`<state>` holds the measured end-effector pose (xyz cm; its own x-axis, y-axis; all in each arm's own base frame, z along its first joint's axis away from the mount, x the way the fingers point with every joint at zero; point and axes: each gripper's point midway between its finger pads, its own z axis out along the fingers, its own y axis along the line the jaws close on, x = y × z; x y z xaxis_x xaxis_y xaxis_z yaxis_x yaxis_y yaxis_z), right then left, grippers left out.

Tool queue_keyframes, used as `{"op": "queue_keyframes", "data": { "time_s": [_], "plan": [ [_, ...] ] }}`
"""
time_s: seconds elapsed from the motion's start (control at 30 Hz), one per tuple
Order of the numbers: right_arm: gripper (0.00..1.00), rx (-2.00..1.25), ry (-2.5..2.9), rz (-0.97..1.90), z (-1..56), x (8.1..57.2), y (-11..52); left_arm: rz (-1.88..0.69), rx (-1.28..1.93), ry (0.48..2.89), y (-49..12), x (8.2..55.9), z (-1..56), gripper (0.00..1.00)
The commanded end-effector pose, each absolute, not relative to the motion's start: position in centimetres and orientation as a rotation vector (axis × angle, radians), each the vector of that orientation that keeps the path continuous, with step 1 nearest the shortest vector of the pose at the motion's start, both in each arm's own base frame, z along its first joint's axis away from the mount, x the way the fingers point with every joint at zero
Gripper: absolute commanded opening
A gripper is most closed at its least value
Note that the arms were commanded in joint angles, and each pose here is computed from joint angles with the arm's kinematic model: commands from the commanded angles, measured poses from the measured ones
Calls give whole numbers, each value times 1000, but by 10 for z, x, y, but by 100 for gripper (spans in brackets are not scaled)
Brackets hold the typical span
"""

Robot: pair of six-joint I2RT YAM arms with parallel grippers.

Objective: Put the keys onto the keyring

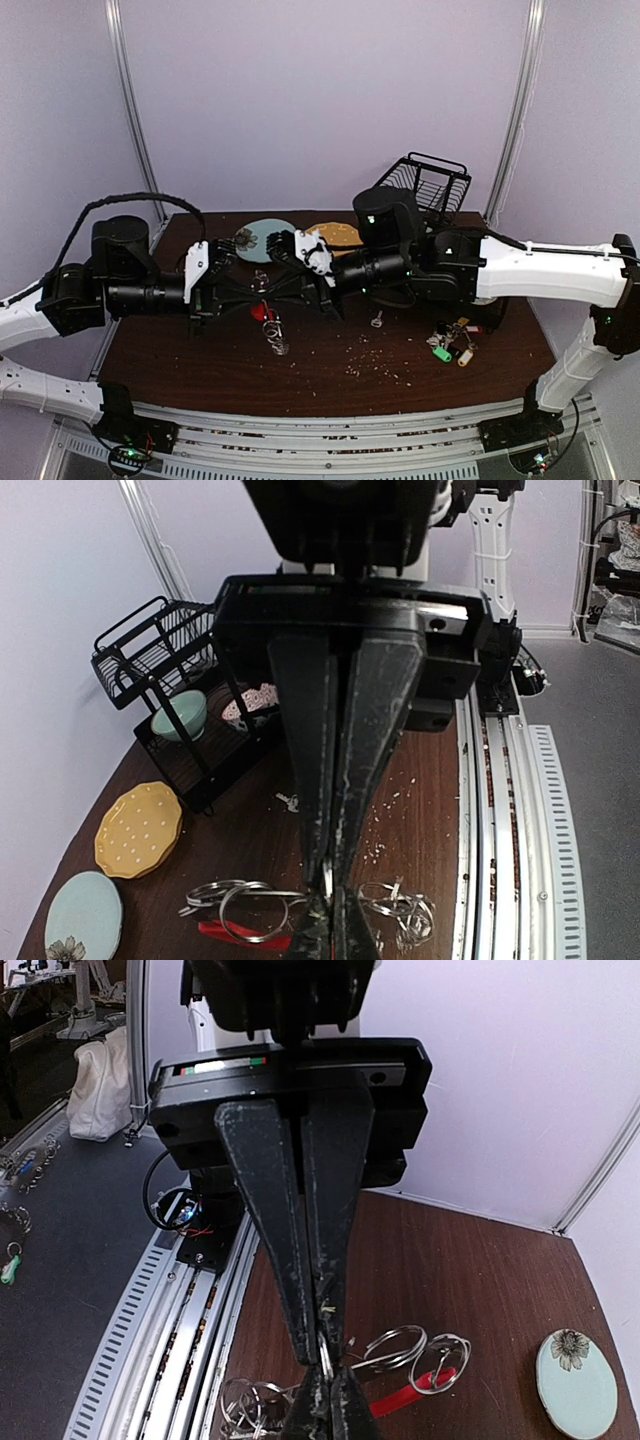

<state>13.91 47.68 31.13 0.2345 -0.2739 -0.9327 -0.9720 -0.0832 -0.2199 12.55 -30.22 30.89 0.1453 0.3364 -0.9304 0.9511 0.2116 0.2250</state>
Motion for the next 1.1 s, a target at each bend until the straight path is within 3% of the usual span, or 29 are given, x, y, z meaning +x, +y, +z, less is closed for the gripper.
{"op": "queue_keyframes", "data": {
  "time_s": [0.0,0.03,0.07,0.1,0.23,0.63,0.77,0.9,1.07],
  "plan": [
    [0,-1556,1181,978,326,133,480,-744,1304,1338,-305,123,331,0],
    [0,-1538,1185,989,329,133,479,-746,1280,1357,-303,125,329,6],
    [0,-1518,1186,1008,332,134,477,-753,1253,1372,-300,126,327,21],
    [0,-1487,1176,1038,339,133,475,-765,1242,1374,-297,126,324,25],
    [0,-1396,1090,1201,357,117,466,-823,1219,1361,-296,120,309,21],
    [0,-1326,1038,1313,360,106,465,-932,1235,1272,-309,108,309,27],
    [0,-1306,1033,1323,361,108,466,-976,1249,1243,-314,104,307,22],
    [0,-1285,1034,1330,363,109,467,-983,1244,1237,-316,104,307,0],
    [0,-1222,1052,1336,365,111,470,-975,1230,1246,-317,108,306,0]
  ]
}}
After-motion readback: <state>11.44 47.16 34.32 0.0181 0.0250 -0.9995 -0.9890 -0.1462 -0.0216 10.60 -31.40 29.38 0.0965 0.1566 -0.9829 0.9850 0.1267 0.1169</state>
